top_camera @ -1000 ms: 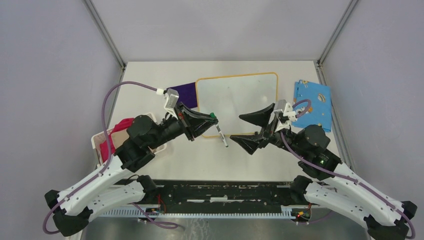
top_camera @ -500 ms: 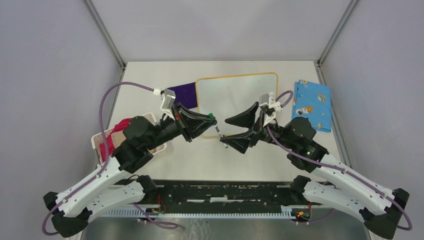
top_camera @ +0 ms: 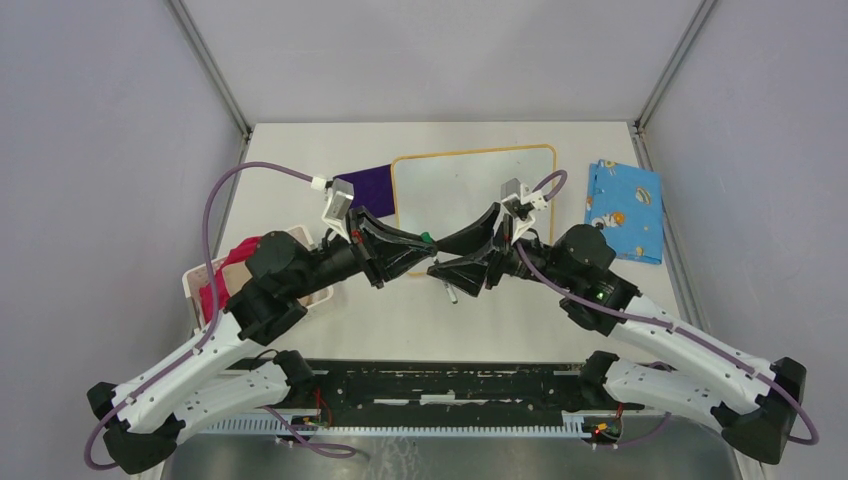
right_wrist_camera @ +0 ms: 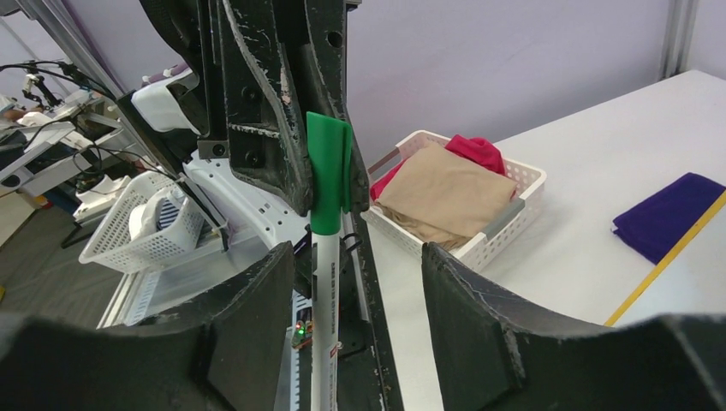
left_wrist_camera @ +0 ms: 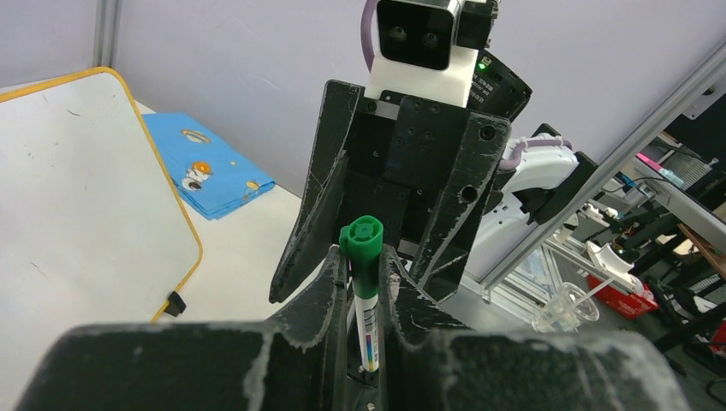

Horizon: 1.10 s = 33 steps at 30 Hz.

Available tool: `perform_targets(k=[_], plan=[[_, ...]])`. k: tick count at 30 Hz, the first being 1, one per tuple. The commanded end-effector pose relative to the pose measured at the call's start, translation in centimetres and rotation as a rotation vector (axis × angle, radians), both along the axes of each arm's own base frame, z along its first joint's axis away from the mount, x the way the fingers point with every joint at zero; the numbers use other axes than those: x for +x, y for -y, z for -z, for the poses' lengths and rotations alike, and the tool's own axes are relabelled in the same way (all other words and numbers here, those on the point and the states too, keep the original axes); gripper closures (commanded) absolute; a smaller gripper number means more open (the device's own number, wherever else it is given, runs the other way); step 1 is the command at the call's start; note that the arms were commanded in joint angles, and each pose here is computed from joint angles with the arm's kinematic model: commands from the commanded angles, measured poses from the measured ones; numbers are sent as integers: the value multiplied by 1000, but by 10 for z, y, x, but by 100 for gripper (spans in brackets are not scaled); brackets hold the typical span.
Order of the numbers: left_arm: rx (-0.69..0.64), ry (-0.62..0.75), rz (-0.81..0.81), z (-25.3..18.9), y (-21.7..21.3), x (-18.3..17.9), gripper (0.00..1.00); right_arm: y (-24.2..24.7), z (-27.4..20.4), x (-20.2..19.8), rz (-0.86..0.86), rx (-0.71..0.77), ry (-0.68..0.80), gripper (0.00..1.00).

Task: Write a sentence on the whiteboard
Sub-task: Open the whiteboard marker at the center of the board.

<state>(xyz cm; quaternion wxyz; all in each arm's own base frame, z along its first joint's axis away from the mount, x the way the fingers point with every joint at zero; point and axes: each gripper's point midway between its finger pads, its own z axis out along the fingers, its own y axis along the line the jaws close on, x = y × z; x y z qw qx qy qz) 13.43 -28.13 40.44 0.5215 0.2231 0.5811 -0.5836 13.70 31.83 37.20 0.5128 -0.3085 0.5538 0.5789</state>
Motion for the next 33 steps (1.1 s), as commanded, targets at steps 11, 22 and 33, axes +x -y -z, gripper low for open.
perform_targets(k=[11, 22, 33], plan=[[-83, 36, 46, -35, -4, -14, 98, -4, -31, -11, -56, 80, 51, 69], [-119, 54, 5, -49, -12, -11, 98, 0, -11, -17, -67, 48, 69, 100], [-208, 55, -91, -69, -25, 1, 98, 13, 32, -19, -27, -7, 32, 100]])
